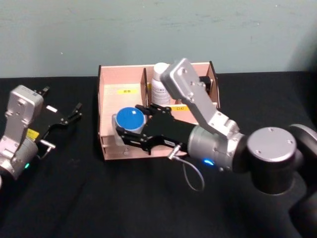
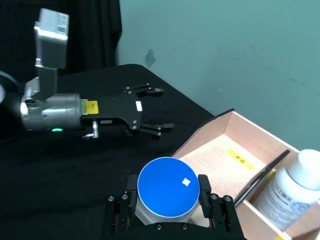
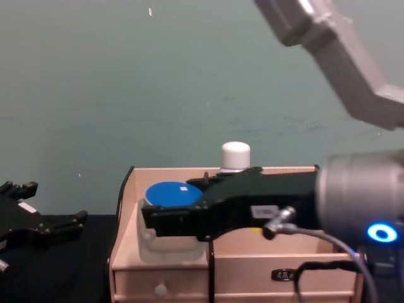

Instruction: Pick up the facial cleanser and watermelon frost from the table and place them into the tiered storage box.

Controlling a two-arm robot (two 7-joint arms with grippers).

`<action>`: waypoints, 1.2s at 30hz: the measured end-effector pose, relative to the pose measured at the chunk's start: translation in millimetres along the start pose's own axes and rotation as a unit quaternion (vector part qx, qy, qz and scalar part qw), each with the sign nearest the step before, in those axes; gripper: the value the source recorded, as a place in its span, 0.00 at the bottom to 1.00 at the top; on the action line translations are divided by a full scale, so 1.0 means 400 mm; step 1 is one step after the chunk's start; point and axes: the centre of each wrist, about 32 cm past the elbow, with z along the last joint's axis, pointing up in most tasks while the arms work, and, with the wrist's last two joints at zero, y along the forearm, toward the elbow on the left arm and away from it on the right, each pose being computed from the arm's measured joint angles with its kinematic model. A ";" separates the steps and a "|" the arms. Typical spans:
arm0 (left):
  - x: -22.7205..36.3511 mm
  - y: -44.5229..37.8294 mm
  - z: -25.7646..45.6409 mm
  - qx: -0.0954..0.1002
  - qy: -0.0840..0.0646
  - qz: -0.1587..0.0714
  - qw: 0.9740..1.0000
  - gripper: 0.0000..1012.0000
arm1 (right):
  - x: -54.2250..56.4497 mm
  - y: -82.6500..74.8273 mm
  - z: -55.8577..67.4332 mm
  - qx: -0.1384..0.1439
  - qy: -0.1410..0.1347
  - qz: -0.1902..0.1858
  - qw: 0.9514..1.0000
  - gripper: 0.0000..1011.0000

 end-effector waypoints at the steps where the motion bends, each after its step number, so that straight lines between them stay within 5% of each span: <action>1: 0.000 0.000 0.000 0.000 0.000 0.000 1.000 0.99 | 0.000 0.008 0.001 -0.001 0.000 -0.001 1.000 0.72; 11: 0.000 0.000 0.000 0.000 0.000 0.000 1.000 0.99 | 0.024 0.089 0.006 -0.021 0.006 -0.030 0.999 0.72; 24: 0.000 0.000 0.000 0.000 0.000 0.000 1.000 0.99 | 0.072 0.118 0.002 -0.016 0.017 -0.055 0.998 0.72; 36: 0.000 0.000 0.000 0.000 0.000 0.000 1.000 0.99 | 0.079 0.144 0.001 -0.015 0.018 -0.048 0.999 0.72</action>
